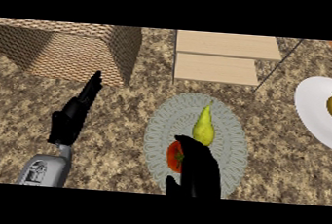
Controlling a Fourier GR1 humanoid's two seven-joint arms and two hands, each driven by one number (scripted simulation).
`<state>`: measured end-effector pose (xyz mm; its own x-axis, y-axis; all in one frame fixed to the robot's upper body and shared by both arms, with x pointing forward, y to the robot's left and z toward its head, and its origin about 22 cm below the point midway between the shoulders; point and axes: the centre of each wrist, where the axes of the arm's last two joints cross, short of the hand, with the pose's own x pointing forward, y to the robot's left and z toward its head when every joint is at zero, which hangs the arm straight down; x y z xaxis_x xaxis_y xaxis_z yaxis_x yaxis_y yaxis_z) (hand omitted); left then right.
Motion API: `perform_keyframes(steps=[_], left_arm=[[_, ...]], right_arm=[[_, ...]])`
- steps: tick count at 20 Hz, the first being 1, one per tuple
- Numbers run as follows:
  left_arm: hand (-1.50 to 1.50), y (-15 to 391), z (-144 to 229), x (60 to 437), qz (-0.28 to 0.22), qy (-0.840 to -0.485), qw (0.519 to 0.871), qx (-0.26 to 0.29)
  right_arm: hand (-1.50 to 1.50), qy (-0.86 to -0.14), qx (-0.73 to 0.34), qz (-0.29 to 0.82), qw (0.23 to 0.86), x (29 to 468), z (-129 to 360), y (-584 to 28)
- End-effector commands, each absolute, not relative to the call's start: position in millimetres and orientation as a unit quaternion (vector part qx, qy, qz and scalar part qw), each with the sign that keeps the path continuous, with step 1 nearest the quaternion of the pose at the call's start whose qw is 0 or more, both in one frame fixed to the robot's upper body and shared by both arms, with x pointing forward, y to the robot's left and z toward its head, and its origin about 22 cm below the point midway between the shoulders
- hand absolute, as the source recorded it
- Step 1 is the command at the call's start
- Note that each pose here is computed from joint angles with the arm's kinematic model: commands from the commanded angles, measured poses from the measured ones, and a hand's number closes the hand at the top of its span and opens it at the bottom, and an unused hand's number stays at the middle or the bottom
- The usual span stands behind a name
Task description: Pick the tomato from the placemat and place it in the tiered shelf
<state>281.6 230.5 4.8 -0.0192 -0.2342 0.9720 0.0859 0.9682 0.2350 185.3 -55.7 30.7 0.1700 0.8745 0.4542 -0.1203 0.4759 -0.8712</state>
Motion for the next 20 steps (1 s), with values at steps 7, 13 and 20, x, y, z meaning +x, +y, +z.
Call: perform_keyframes(steps=[7, 13, 20], left_arm=[[0.00, 221.9, 17.8, 290.8, -0.114, -0.707, 0.696, 0.051], [0.00, 220.5, 27.5, 277.0, -0.128, -0.705, 0.696, 0.047], [0.00, 213.6, 11.8, 281.3, -0.140, -0.706, 0.693, 0.027]], right_arm=[[1.50, -0.541, -0.385, 0.390, 0.638, 198.1, 14.4, -56.4], [1.50, -0.526, -0.381, 0.397, 0.649, 212.0, 33.4, -23.7], [1.50, -0.512, -0.344, 0.381, 0.689, 221.8, 75.3, 11.3]])
